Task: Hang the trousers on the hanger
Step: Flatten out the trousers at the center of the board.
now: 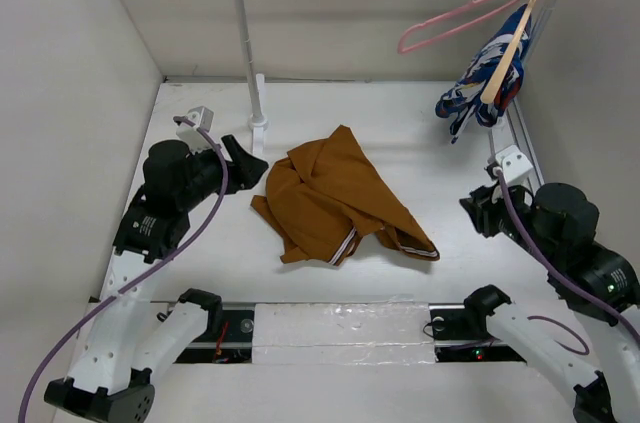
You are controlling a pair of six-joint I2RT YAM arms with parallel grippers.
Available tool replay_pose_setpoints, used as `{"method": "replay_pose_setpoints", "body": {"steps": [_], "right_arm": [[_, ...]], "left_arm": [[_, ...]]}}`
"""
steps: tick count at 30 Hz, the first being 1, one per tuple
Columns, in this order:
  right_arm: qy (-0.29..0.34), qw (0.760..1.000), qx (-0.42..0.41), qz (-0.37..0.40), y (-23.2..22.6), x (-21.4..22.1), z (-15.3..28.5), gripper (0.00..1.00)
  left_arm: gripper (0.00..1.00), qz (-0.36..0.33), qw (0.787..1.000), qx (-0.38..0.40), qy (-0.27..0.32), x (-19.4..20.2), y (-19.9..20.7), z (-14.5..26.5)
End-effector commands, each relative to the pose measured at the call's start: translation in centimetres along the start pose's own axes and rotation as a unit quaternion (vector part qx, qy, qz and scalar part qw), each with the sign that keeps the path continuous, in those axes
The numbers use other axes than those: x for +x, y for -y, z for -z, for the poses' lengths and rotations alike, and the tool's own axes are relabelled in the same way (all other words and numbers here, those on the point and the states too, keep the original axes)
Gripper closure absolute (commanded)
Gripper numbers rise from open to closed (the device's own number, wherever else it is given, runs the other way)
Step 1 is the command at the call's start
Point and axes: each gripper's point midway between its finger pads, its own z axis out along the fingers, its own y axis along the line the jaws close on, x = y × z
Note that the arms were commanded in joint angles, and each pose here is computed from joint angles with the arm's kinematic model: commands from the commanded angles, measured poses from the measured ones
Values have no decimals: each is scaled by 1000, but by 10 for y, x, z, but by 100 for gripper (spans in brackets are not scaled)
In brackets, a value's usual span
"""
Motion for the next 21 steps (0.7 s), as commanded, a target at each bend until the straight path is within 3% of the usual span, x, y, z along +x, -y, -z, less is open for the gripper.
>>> {"method": "replay_pose_setpoints", "body": {"steps": [1,2,7,9,10,12,13,14,16,17,19,21], "right_arm": [[-45,999,4,-28,-3,23,-2,100],[-65,997,8,-34,-2,32,-5,100],[-121,990,19,-66,-6,70,-4,100],[-143,987,15,-75,-10,84,-5,91],[-161,984,4,-80,-15,95,-9,78],[-176,981,-12,-83,-22,107,-15,62],[-181,980,-16,-86,-25,111,-17,40],[-195,977,-16,-88,-26,123,-20,32],[-195,976,-33,-94,-33,129,-25,23],[-192,976,-35,-95,-35,130,-27,21],[-192,976,-37,-98,-36,132,-34,21],[-212,971,-48,-101,-42,142,-45,21]], "left_arm": [[46,12,1000,-17,-1,4,-6,4],[55,13,999,-33,3,5,-12,5],[70,16,991,-131,23,-4,-41,22],[85,18,984,-175,37,-15,-51,26],[93,22,984,-176,5,-6,-54,15],[100,32,988,-149,-38,14,-48,4],[100,41,986,-146,-70,30,-52,-6],[100,60,983,-125,-117,59,-52,-13],[100,82,985,-84,-130,78,-45,-20],[100,101,980,-55,-164,105,-44,-22],[100,125,980,-24,-155,113,-36,-21],[85,136,975,-23,-175,134,-43,-22]]}}
